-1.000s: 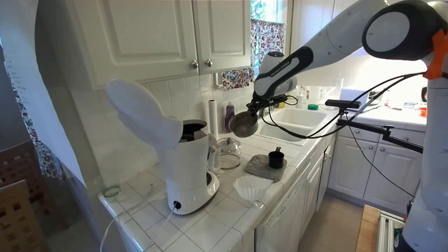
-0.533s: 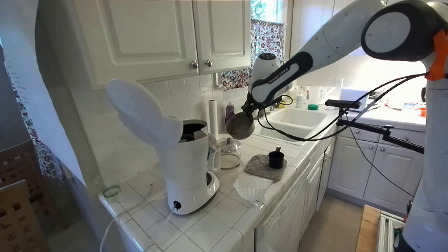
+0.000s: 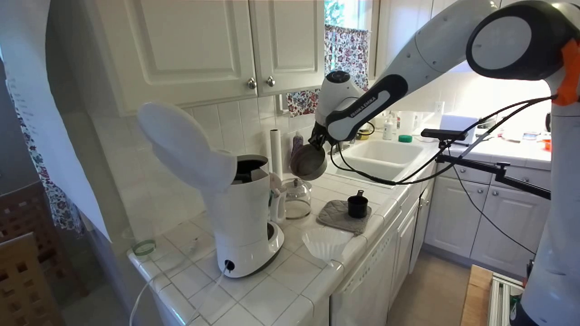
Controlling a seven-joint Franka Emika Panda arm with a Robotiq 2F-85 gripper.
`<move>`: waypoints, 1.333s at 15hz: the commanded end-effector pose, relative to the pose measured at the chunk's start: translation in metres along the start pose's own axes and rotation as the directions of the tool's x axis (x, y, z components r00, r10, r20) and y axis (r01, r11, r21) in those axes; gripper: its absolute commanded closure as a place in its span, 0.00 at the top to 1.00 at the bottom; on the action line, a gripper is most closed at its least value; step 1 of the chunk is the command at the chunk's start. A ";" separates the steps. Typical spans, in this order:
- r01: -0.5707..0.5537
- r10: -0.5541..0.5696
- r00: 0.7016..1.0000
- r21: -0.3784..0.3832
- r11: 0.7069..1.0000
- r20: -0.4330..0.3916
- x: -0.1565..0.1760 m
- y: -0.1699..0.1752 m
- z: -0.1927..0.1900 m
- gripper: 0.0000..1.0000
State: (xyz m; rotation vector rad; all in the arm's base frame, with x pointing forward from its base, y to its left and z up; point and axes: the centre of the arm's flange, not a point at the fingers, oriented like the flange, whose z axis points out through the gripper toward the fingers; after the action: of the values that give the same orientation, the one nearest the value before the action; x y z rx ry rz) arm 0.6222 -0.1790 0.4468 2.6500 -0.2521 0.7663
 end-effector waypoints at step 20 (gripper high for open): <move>0.118 -0.163 0.968 -0.226 0.967 -0.192 -0.018 -0.066 -0.035 0.02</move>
State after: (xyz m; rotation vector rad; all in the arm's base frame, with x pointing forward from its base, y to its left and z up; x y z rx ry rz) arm 0.6267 -0.1125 0.4428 2.3826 -0.0842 0.8711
